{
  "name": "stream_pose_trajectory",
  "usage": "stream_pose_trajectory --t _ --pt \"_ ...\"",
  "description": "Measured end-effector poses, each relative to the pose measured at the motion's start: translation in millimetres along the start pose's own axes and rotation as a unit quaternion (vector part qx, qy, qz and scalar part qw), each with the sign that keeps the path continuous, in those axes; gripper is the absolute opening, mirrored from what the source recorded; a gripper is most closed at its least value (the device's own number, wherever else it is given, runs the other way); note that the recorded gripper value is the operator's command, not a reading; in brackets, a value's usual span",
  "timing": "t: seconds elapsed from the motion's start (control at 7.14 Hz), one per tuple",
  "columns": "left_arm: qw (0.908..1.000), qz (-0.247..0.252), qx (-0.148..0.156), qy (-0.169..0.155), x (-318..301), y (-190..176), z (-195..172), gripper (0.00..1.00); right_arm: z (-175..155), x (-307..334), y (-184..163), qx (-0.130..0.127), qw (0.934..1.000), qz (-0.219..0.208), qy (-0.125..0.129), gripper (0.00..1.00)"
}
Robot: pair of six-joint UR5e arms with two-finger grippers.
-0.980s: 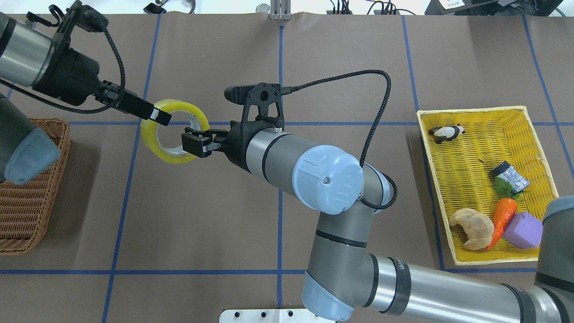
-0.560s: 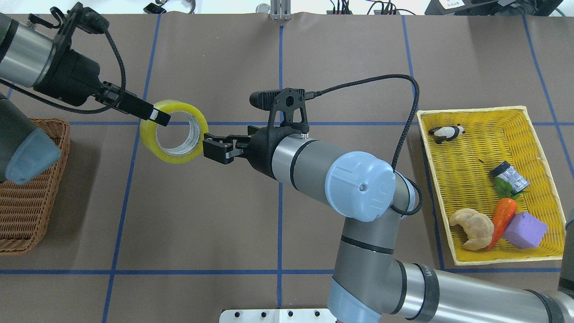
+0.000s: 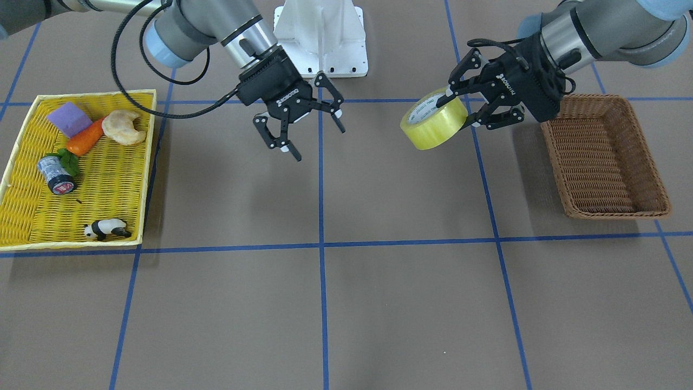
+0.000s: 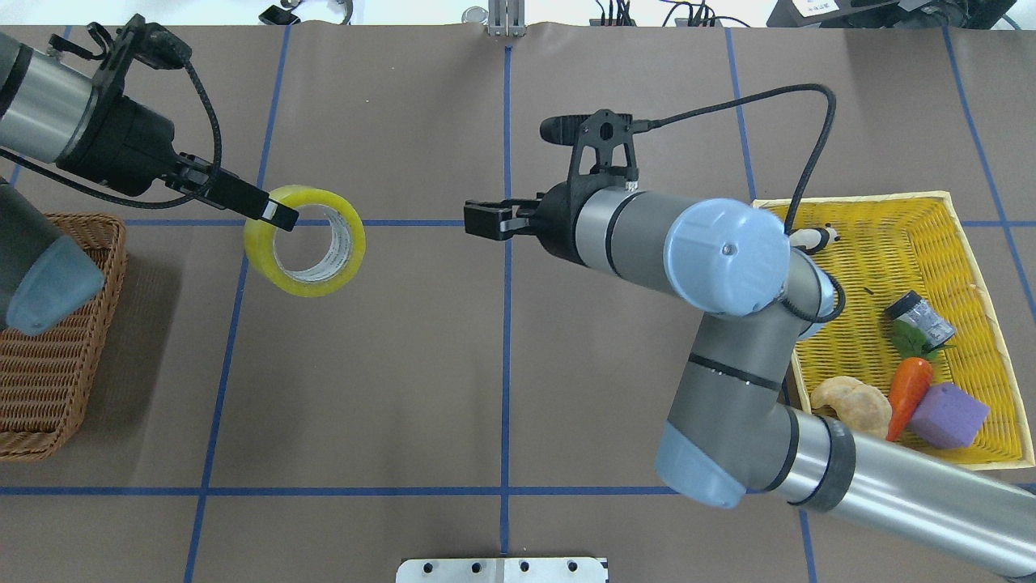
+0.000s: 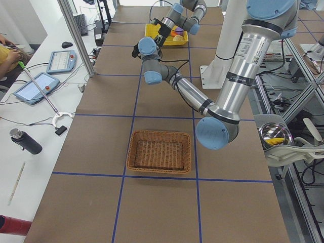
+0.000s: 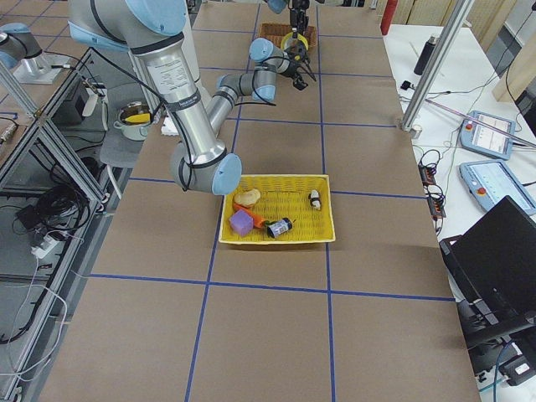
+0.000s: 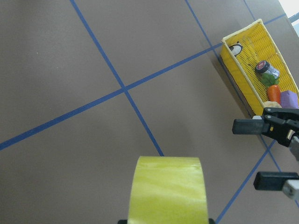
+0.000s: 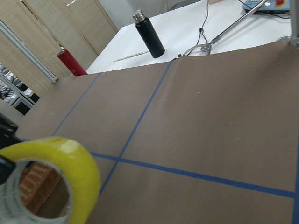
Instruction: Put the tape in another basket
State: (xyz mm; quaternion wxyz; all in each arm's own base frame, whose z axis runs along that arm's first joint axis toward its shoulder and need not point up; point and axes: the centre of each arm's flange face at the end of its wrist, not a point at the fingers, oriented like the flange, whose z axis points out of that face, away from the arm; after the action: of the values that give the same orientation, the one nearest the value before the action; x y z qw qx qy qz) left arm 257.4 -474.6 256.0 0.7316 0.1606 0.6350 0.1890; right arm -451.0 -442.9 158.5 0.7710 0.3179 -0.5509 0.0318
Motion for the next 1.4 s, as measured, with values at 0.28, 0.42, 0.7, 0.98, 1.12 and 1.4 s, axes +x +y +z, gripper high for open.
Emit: stream_pose_trajectory --t 0.28,0.42,0.7,0.98,1.12,1.4 --pt "0.9998 -0.014 0.006 -0.014 -20.4 8.4 -12.7 0.0 -7.3 76.3 -65.1 -0.063 0.9928 0.01 0.101 1.0" --pt "0.9992 -0.025 0.016 -0.025 -36.6 12.3 -28.2 0.0 -16.0 116.6 -93.1 -0.102 0.9849 -0.003 0.14 1.0" --pt "0.9956 -0.064 0.039 -0.057 -82.5 29.5 -70.9 0.0 -33.6 205.9 -129.9 -0.173 0.9672 -0.033 0.184 1.0" --pt "0.9892 -0.114 0.053 -0.074 -132.7 59.1 -122.0 0.0 -61.2 293.3 -140.6 -0.218 0.9551 -0.051 0.194 1.0" --pt "0.986 -0.14 0.057 -0.07 -166.2 79.2 -147.4 0.0 -84.1 338.5 -142.0 -0.238 0.9488 -0.065 0.197 1.0" --pt "0.9801 -0.179 0.067 -0.055 -255.4 127.8 -181.3 0.0 -134.8 413.3 -145.0 -0.28 0.9333 -0.09 0.205 1.0"
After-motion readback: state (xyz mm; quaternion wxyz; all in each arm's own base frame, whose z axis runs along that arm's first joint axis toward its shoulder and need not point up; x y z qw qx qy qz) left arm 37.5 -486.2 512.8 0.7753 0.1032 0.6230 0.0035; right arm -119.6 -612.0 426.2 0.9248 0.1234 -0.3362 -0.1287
